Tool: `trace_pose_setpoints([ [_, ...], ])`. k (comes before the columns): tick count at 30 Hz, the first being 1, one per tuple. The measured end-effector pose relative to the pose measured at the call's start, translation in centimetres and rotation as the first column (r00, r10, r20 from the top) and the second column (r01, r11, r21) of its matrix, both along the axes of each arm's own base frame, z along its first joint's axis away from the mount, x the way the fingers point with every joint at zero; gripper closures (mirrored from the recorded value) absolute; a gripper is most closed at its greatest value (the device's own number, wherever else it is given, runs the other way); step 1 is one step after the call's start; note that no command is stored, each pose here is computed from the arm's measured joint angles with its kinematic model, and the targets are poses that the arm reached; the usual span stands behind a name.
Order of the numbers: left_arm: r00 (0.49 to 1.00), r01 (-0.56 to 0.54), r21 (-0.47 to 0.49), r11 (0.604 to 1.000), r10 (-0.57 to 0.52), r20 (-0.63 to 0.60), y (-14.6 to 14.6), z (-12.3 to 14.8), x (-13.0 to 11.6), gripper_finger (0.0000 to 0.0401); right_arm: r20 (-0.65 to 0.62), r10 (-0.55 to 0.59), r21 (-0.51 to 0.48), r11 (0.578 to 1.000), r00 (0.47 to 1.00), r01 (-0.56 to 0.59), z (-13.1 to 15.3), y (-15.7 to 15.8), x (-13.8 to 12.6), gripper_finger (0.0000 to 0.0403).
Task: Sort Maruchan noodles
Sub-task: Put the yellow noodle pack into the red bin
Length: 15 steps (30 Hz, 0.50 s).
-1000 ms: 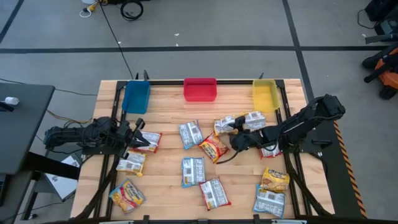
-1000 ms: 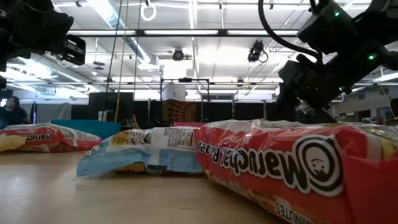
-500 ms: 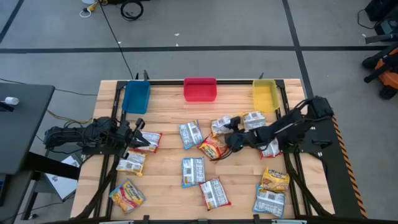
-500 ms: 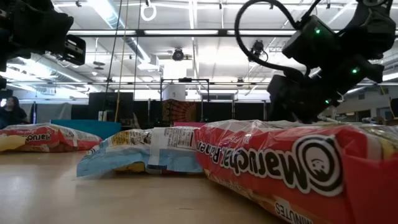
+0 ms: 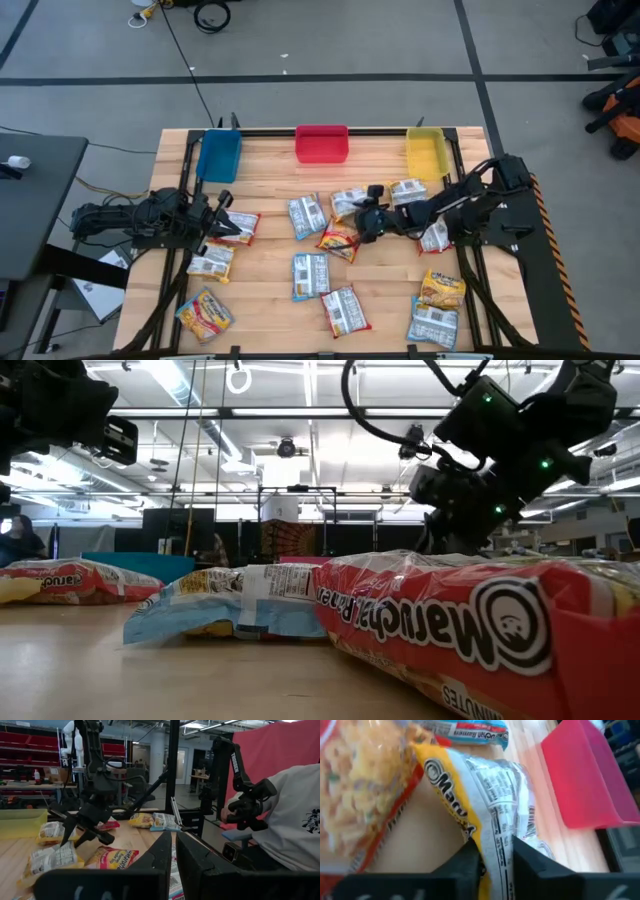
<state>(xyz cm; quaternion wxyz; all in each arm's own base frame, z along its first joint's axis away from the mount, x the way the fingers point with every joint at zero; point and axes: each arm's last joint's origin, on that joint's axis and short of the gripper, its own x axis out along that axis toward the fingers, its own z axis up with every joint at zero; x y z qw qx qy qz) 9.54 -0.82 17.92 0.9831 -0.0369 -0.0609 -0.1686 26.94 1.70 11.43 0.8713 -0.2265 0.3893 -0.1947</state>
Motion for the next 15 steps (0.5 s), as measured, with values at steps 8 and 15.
trace_pose_setpoints([
  [8, 1.000, 0.000, 0.000, 1.000, 0.000, 0.000, 0.0, 0.0, 0.0, 0.0369, 0.210, -0.058, 0.216, 0.976, 0.976, 0.012, 3.8, 0.1, 3.8, 0.0379],
  [15, 1.000, 0.000, 0.000, 1.000, 0.000, 0.000, 0.0, 0.0, 0.0, 0.0369, 0.457, -0.308, 0.475, 0.878, 0.834, 0.063, 10.1, -3.0, 7.9, 0.0378],
])
